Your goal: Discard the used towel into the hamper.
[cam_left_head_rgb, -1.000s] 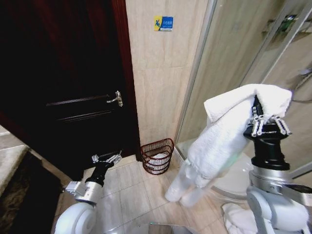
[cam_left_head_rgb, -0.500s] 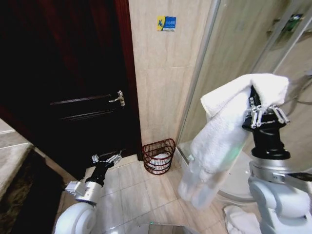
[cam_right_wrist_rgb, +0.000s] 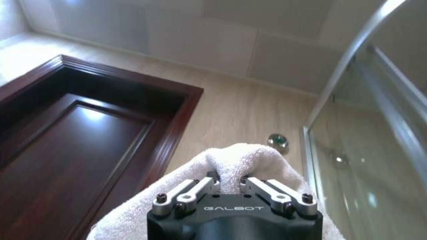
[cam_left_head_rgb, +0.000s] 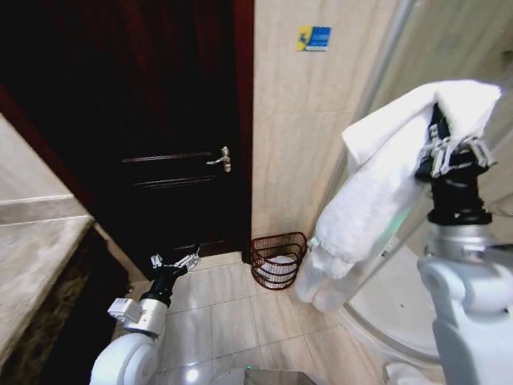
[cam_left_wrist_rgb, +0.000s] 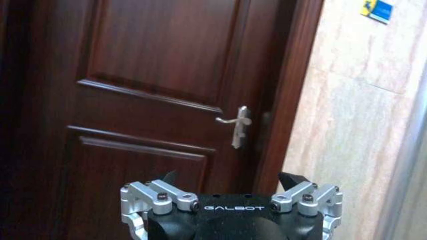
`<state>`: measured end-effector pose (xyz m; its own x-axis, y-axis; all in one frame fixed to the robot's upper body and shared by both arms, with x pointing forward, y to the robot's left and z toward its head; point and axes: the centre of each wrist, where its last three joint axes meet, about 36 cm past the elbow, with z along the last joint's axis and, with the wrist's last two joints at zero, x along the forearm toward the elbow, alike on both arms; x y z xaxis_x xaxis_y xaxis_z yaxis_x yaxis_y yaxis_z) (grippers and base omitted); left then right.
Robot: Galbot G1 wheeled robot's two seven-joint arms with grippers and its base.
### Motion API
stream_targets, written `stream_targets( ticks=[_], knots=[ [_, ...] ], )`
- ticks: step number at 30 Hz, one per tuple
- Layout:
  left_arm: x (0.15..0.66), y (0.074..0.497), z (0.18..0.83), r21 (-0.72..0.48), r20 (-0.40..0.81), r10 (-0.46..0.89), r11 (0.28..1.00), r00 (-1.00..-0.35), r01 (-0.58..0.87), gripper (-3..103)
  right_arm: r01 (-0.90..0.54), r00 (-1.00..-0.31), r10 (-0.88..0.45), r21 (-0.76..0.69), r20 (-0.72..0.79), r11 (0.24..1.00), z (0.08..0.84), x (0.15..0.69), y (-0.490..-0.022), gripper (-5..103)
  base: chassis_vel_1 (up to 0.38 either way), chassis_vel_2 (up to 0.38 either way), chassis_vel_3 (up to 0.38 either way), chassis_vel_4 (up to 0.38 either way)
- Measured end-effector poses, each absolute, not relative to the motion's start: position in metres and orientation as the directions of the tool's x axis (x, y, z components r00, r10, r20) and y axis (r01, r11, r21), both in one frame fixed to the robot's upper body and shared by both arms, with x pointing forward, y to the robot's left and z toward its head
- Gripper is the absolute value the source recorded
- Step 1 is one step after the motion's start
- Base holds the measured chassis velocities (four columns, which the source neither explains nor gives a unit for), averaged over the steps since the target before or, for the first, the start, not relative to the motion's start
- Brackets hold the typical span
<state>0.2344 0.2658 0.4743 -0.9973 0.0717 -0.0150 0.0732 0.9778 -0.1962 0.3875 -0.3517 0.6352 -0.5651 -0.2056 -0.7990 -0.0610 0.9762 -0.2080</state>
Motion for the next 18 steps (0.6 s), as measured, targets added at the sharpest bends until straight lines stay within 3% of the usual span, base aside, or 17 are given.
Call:
stream_targets(
  ticks=[9,18],
  knots=[
    [0.234,0.266,0.474,-0.196,-0.015,0.072,0.978,-0.997,0.073,100,-0.128,-0.503,-0.197,-0.153,-0.842,0.980,0.673,0.463,-0.352,9,0.006,0.006,0.003,0.003],
    [0.234,0.266,0.474,-0.196,-0.015,0.072,0.978,-0.997,0.073,100,-0.162,-0.492,-0.181,-0.115,-0.852,0.980,0.694,0.526,-0.345,9,0.000,0.000,0.000,0.000]
  ],
)
